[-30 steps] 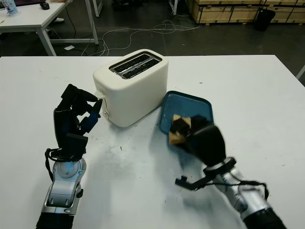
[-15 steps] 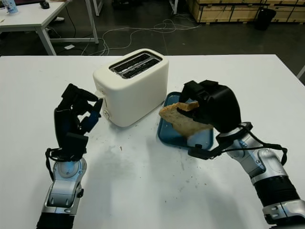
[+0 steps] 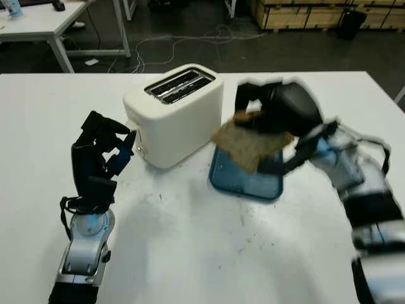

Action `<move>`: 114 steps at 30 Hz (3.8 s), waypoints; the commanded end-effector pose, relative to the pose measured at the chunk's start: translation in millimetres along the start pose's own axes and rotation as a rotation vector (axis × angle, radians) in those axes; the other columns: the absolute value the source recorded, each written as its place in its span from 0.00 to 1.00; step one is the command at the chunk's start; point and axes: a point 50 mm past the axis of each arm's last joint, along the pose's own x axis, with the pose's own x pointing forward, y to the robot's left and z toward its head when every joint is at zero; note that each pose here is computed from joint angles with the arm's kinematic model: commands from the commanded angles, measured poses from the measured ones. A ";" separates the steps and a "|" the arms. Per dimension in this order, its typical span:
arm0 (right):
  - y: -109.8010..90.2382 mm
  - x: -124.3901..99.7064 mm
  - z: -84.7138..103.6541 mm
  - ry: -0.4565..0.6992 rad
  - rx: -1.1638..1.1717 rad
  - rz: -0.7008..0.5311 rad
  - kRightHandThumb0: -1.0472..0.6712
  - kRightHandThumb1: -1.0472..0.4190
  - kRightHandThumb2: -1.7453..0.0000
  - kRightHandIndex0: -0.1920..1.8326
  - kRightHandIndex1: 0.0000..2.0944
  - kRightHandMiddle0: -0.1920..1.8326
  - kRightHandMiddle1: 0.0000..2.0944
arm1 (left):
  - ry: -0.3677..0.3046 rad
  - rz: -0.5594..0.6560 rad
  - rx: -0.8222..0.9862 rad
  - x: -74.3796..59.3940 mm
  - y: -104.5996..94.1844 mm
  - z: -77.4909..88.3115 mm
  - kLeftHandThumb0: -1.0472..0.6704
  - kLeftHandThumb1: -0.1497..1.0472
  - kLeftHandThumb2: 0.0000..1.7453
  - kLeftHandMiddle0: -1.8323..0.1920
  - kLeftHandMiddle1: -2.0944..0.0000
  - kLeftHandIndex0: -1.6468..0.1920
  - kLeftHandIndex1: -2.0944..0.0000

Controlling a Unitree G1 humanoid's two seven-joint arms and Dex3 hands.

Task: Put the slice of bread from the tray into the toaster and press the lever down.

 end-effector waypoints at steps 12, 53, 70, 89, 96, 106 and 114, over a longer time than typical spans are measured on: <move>-88.5 102.9 36.3 -0.113 -0.252 -0.186 0.26 0.09 0.71 0.68 0.83 0.53 0.83 | -0.004 0.007 0.008 -1.8 -1.4 0.1 0.34 0.89 0.15 0.52 0.17 0.63 0.17; 12.3 135.5 90.0 -0.124 -0.268 0.034 0.28 0.09 0.71 0.66 0.83 0.53 0.83 | 0.003 0.060 0.021 -7.6 3.5 1.4 0.33 0.89 0.15 0.51 0.17 0.63 0.17; 25.7 117.3 75.0 -0.182 -0.292 0.135 0.29 0.09 0.73 0.67 0.83 0.52 0.83 | 0.007 0.043 0.002 -6.3 0.0 2.4 0.32 0.89 0.15 0.52 0.17 0.63 0.17; 2.7 116.4 79.0 -0.321 -0.332 0.096 0.27 0.09 0.70 0.69 0.83 0.55 0.83 | 0.013 0.038 -0.004 -5.3 -2.8 2.3 0.32 0.89 0.15 0.52 0.17 0.63 0.17; -4.2 119.6 83.0 -0.361 -0.394 0.070 0.28 0.09 0.72 0.70 0.83 0.55 0.83 | 0.011 0.038 -0.011 -4.9 -5.2 2.7 0.33 0.89 0.15 0.52 0.17 0.64 0.17; 1.2 119.2 93.6 -0.535 -0.593 0.070 0.23 0.09 0.67 0.70 0.83 0.53 0.83 | 0.012 0.047 -0.011 -4.8 -7.4 3.1 0.33 0.89 0.15 0.51 0.17 0.63 0.17; 11.5 112.1 99.5 -0.674 -0.622 0.079 0.21 0.09 0.64 0.70 0.83 0.55 0.80 | 0.016 0.054 -0.018 -5.7 -8.9 3.9 0.33 0.89 0.16 0.52 0.17 0.64 0.17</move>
